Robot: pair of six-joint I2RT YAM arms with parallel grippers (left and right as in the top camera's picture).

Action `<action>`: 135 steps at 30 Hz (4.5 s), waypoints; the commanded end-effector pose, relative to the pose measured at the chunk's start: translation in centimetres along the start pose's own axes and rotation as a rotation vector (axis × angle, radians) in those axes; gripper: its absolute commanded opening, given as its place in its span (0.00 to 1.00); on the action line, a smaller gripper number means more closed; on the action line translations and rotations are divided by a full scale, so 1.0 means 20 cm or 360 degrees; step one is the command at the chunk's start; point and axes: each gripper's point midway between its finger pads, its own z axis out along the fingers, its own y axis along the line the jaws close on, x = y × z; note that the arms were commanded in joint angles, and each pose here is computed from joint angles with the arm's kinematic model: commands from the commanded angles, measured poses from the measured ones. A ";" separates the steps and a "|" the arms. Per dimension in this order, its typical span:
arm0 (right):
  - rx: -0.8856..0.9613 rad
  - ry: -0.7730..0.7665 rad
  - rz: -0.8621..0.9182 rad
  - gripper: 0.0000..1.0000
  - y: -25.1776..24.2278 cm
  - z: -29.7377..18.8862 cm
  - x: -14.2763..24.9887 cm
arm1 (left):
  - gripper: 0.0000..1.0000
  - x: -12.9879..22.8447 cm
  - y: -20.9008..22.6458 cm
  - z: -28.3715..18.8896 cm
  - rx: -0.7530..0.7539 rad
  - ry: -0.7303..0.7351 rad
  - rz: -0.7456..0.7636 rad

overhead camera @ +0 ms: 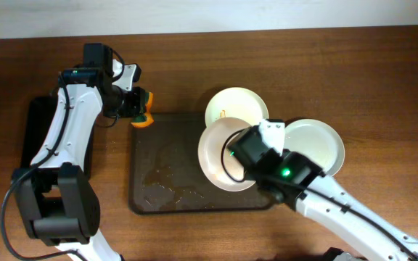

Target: Clean dirty plates on tray and stack at the side

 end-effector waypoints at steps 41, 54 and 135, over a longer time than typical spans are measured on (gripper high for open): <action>-0.0436 0.0324 0.0709 0.52 -0.28 0.54 -0.36 | 0.00 -0.01 -0.05 0.00 -0.0047 -0.0010 0.0090; -0.0581 0.0971 0.0525 0.08 0.48 0.71 0.25 | 0.00 -0.01 -0.05 0.00 -0.0048 -0.0005 0.0089; -0.0759 0.1052 0.0474 0.04 0.55 0.88 0.25 | 0.00 0.76 -0.15 0.75 0.0139 0.0827 0.0090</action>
